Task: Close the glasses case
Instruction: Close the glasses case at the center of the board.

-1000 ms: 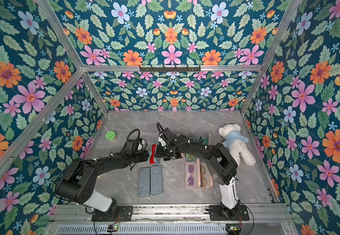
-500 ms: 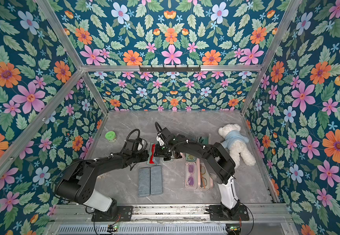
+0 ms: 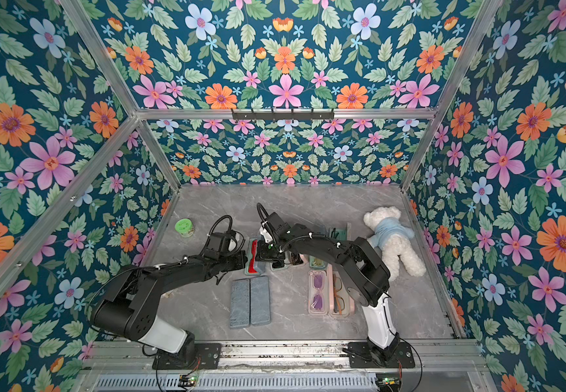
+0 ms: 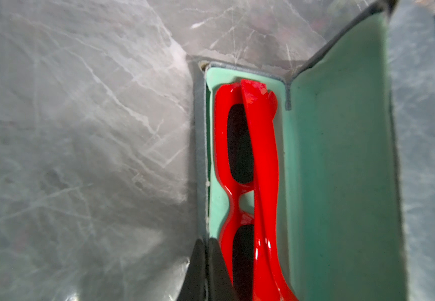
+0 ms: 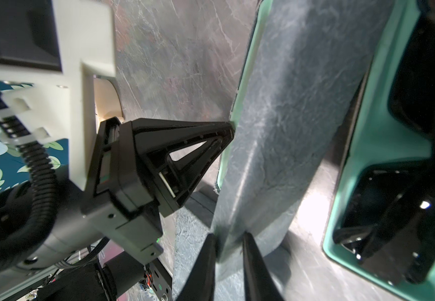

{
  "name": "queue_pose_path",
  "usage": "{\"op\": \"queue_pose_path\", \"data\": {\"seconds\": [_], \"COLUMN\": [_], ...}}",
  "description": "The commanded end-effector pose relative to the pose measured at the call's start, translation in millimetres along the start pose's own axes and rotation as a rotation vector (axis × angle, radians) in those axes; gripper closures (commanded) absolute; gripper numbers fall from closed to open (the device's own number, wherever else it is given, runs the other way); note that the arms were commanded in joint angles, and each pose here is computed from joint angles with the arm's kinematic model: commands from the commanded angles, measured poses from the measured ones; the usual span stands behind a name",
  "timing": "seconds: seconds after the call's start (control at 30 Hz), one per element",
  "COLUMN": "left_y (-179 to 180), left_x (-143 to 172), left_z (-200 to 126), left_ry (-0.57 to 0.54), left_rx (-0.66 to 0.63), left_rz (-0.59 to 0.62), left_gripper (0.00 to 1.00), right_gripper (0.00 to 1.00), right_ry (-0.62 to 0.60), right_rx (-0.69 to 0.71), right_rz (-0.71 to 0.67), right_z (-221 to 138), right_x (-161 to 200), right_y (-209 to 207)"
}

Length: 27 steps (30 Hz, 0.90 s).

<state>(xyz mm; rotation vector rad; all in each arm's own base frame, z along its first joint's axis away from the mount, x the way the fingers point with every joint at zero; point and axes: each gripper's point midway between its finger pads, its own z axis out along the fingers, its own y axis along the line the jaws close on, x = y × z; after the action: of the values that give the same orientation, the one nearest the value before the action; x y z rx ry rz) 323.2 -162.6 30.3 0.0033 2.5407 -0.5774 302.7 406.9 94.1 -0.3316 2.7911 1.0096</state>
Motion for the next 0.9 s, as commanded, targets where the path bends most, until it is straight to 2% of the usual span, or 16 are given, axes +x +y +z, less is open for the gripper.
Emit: {"op": "queue_pose_path", "data": {"seconds": [0.0,0.87], "left_y": [-6.8,-6.8], "left_x": [-7.0,-7.4], "left_z": [-1.5,-2.3], "left_ry": [-0.026,-0.029], "left_rx": [0.029,0.03], "left_rz": [0.018,0.02], "left_gripper": [0.96,0.97], "right_gripper": [0.8,0.82], "right_ry": [0.012,0.023], "right_rx": [0.023,0.018], "right_rz": [-0.001,-0.004], "right_z": [2.5,9.6], "right_x": [3.6,4.8], "right_y": [-4.9,-4.2]}}
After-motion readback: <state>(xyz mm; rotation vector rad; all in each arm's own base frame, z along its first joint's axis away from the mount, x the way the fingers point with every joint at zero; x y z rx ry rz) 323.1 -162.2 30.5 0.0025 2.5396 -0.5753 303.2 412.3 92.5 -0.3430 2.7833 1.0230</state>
